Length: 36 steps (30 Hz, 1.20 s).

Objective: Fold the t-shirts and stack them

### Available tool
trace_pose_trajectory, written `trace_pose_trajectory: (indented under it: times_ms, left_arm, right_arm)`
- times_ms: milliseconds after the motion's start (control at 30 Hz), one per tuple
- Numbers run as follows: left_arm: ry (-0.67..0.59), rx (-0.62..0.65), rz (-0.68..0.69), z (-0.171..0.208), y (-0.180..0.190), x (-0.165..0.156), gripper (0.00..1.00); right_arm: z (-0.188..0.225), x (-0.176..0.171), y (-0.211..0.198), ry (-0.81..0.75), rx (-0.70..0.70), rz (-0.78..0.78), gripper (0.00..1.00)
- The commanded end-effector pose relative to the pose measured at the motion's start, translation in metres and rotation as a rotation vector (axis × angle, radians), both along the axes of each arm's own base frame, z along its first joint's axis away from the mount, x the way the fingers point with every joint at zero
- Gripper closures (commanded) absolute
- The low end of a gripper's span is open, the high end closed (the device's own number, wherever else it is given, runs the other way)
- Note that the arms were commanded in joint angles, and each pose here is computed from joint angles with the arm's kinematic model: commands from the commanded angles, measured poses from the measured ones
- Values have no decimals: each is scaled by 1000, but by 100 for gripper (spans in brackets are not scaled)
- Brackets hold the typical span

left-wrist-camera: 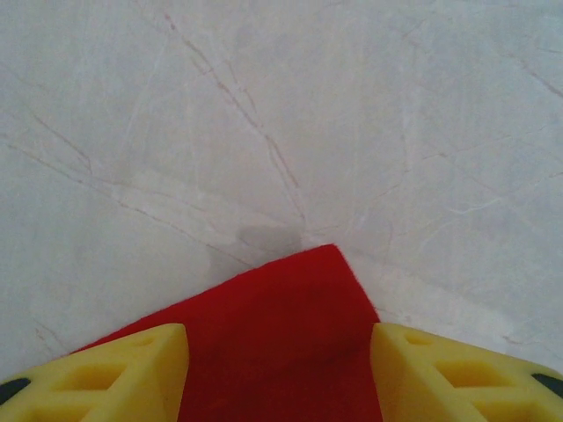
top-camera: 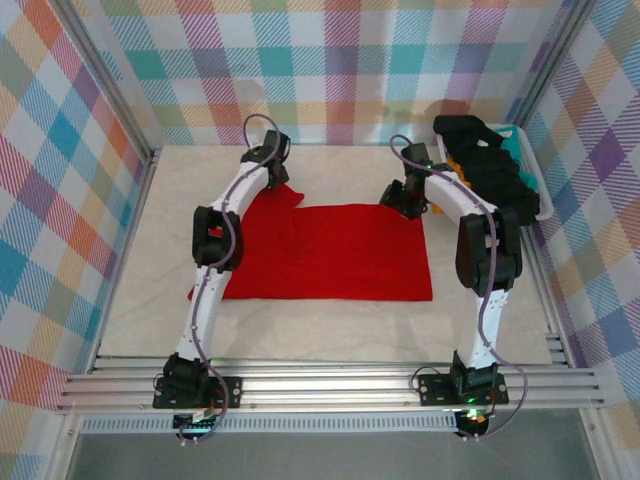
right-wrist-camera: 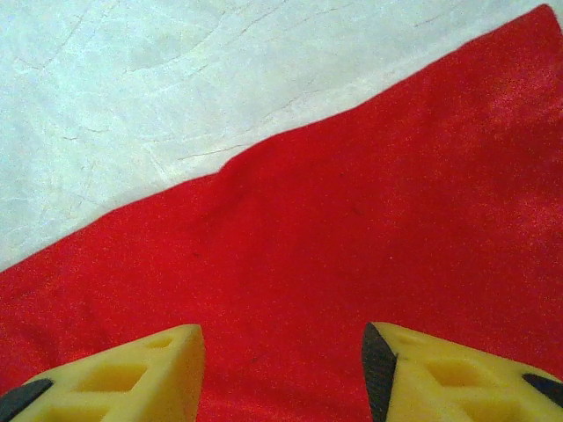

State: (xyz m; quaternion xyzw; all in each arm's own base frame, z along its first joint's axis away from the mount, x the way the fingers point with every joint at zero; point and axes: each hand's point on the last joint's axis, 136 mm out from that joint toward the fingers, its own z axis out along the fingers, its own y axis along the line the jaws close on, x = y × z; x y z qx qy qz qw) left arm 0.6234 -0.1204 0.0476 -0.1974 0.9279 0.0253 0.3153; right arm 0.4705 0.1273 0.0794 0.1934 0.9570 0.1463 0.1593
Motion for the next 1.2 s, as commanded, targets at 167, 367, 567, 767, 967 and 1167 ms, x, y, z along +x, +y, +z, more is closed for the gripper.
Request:
trace_pose_trajectory:
  times_ms: [167,367,567,767,967,1167]
  left_arm:
    - [-15,47,-59,0,-11,5,46]
    - [-21,61,-56,-2,-9,7,52]
    - [-22,15,-51,-12,-1,15,56]
    - [-23,3,-45,-14,-2,16,78]
    - [-42,-2,-27,-2,6,19,97]
    - [-101,-8,-28,39,8,23,97]
  right_arm:
    - [-1,1,-14,23,-19,-12,49]
    - [-5,1,-13,30,-10,-12,49]
    - [-7,0,-12,33,-4,-11,49]
    - [-11,4,-20,39,-15,-33,49]
    - [-15,10,-32,48,-16,-60,49]
    - [-17,14,-33,48,-20,-54,49]
